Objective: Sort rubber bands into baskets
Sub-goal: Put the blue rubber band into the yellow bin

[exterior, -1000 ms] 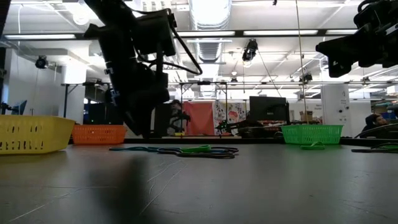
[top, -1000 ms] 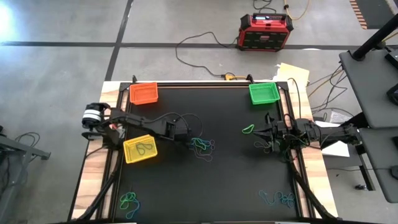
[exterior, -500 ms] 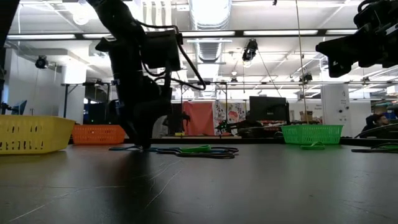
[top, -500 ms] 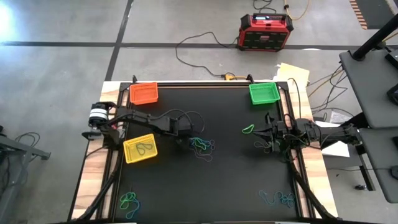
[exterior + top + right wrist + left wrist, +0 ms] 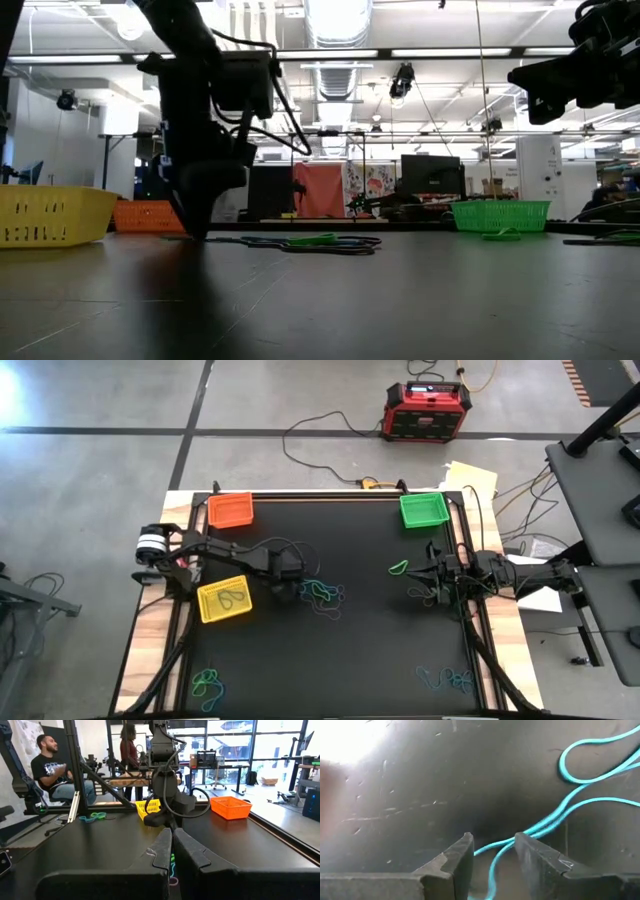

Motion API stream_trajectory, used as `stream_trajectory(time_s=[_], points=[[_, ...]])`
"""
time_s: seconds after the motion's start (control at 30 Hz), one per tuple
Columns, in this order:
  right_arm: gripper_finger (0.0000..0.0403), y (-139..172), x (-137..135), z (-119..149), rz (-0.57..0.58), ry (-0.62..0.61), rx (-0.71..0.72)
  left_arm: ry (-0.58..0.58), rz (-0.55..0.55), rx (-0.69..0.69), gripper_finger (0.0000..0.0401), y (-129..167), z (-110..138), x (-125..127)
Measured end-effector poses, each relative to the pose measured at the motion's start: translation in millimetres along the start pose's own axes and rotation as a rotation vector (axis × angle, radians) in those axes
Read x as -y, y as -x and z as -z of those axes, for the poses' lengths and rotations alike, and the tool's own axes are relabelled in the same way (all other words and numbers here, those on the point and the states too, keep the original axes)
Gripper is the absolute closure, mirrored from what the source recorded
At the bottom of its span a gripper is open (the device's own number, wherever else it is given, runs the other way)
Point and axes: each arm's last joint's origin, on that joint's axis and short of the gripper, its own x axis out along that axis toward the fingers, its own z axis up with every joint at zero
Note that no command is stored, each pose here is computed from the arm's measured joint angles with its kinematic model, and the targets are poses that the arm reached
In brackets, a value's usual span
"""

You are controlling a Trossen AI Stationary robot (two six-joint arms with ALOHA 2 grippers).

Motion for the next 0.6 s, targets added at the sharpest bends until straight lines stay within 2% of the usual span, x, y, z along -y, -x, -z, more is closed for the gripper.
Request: stream_trajectory(time_s=[0.2,0.33,0.47,0.6], points=[[0.0394,0,0,0,0.000,0.000,0.000,-0.016,-0.010,-0.024,0.0275,-12,0,4],[0.0394,0,0,0,0.000,0.000,0.000,-0.007,0.000,-0.032,0.0318,-15,1,5],[0.0394,0,0,0,0.000,0.000,0.000,-0.005,0.014,-0.035,0.0385,-15,1,6],[0.0394,0,0,0,0.000,0.000,0.000,-0.009,0.015,-0.035,0.0393,-14,2,6]])
